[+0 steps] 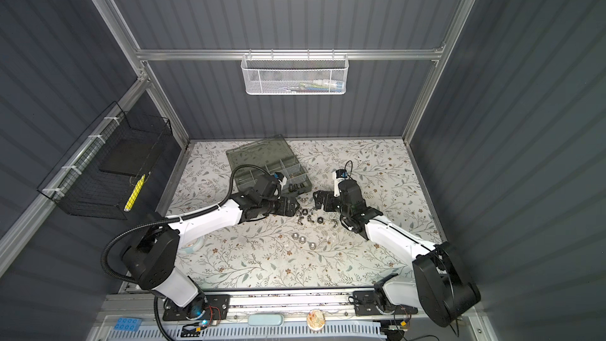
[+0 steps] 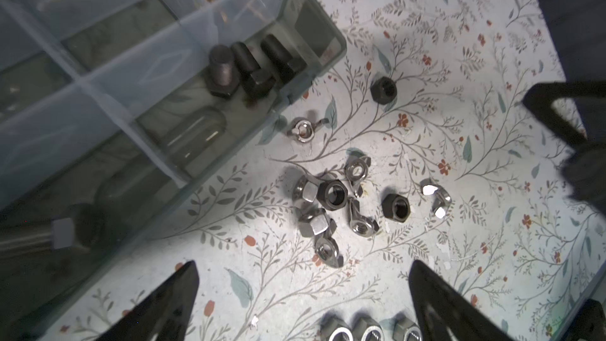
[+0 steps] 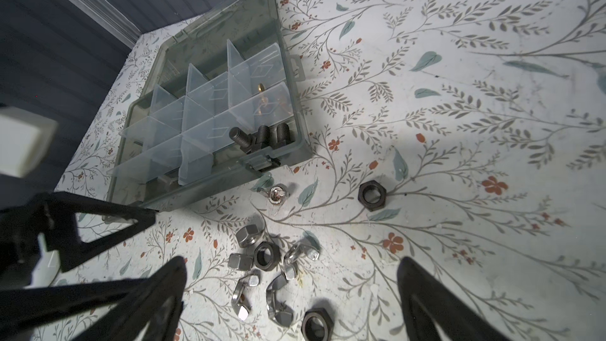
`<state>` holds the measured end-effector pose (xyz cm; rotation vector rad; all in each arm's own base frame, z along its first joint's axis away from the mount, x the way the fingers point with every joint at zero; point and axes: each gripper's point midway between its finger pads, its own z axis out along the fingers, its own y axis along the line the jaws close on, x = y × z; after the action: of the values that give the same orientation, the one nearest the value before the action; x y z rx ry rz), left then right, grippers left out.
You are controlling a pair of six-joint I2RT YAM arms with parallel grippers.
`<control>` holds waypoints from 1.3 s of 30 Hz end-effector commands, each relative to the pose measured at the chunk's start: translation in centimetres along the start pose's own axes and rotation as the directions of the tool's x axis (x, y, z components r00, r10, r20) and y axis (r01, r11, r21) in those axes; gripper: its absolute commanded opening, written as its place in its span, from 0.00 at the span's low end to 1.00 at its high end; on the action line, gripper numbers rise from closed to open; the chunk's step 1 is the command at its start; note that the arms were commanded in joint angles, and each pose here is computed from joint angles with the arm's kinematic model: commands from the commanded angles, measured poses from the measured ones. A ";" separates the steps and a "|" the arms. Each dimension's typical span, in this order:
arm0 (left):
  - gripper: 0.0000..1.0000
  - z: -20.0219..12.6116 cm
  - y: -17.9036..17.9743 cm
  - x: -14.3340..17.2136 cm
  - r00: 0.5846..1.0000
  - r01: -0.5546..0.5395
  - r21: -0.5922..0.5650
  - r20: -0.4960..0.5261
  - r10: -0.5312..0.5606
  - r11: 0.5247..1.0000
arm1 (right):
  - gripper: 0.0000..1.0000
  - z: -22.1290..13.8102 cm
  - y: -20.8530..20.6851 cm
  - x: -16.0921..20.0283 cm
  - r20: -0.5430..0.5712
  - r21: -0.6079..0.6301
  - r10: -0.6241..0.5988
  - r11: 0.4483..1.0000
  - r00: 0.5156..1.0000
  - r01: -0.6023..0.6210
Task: Sort the screws and nuts into containers
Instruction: Pick up the nut at the center of the table.
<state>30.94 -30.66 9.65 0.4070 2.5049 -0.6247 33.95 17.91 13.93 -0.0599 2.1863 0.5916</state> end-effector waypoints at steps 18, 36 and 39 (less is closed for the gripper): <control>0.59 6.3 -0.1 2.0 0.995 0.052 -0.021 -0.088 -0.054 0.998 | 0.99 -1.0 -0.8 -0.7 0.044 0.006 0.028 1.000 0.999 -0.028; 0.45 6.6 -0.6 3.4 0.993 0.009 -0.075 -0.113 -0.018 0.997 | 0.99 -0.7 -0.8 -0.6 0.039 0.007 0.032 0.999 0.999 -0.033; 0.42 6.8 -0.2 3.7 0.993 0.001 -0.090 -0.120 -0.012 0.996 | 0.99 -0.6 -0.8 -0.6 0.036 0.004 0.033 0.999 0.999 -0.033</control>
<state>30.93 -34.29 3.12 0.4031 2.6075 -0.5652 34.06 16.82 14.55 -0.0191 2.1589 0.5872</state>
